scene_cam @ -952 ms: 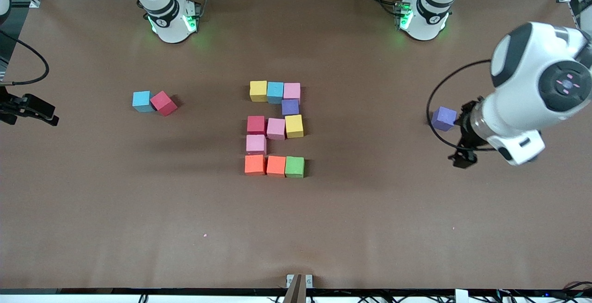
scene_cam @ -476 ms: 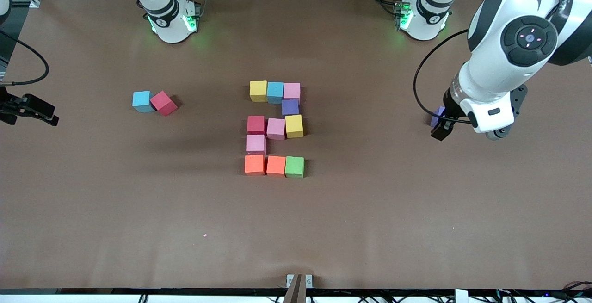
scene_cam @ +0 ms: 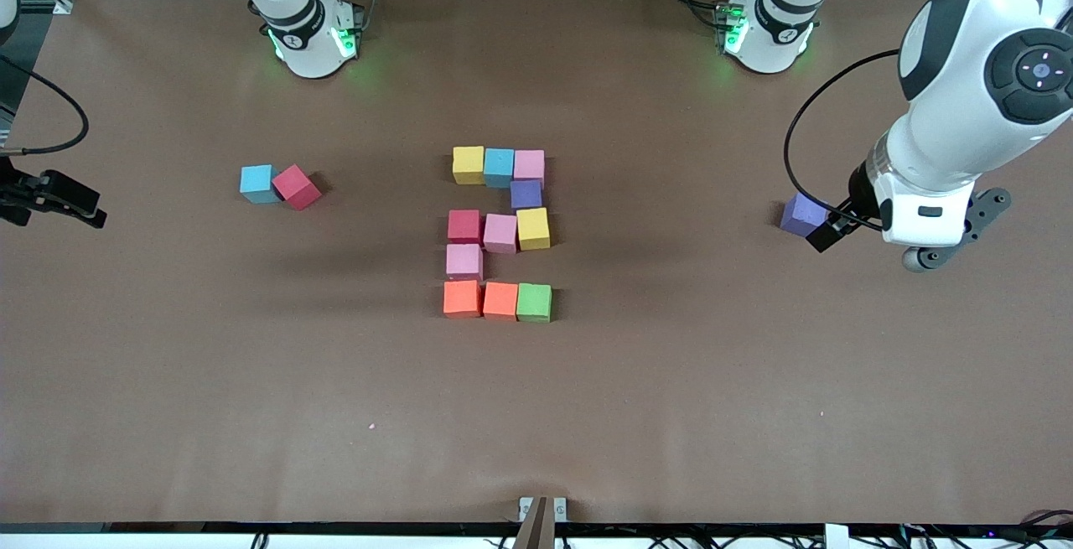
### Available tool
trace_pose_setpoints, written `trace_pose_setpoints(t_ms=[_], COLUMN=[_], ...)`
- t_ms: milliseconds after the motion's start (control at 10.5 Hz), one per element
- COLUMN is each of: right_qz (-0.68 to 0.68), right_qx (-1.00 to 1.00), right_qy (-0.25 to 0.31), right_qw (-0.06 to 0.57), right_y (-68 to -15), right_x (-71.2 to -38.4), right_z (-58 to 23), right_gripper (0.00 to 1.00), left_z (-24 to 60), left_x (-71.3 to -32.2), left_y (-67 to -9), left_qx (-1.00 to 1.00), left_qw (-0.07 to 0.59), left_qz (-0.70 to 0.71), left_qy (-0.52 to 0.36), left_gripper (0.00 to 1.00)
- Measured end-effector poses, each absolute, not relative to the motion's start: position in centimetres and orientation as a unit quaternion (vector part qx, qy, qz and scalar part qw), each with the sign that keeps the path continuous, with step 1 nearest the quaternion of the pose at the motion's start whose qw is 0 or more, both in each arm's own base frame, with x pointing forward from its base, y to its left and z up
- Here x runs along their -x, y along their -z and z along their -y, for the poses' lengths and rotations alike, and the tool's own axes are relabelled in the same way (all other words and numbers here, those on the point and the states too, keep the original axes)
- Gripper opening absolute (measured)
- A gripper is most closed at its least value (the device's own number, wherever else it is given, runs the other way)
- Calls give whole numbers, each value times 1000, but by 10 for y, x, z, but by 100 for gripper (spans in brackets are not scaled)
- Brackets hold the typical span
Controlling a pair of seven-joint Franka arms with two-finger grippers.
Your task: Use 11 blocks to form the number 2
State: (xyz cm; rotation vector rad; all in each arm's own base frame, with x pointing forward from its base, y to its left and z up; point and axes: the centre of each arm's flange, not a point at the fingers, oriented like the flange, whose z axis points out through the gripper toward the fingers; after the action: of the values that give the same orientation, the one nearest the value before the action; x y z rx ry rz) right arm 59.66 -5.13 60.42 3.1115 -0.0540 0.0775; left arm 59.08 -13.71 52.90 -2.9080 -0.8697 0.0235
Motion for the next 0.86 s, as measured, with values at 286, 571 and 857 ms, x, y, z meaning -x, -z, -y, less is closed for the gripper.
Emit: trace_pose_setpoints(t_ms=[286,571,857], right_qz=[17,17,17], right_qx=[-999,-999,-999], right_qy=[-25,-25,-25], right_qw=[14,14,14], right_y=[-604,-604,-604], right_x=[-597,-597,-597], right_z=[51,51,51], right_gripper=[100,100,100], left_z=[129,119,95], left_x=[-593,-591,-593], left_y=[-536,-541,-552], left_qx=[981,994,998], left_qw=[51,50,22], left_qz=[187,92,43], left_qy=[-11,-35,-47], left_gripper=[100,100,100])
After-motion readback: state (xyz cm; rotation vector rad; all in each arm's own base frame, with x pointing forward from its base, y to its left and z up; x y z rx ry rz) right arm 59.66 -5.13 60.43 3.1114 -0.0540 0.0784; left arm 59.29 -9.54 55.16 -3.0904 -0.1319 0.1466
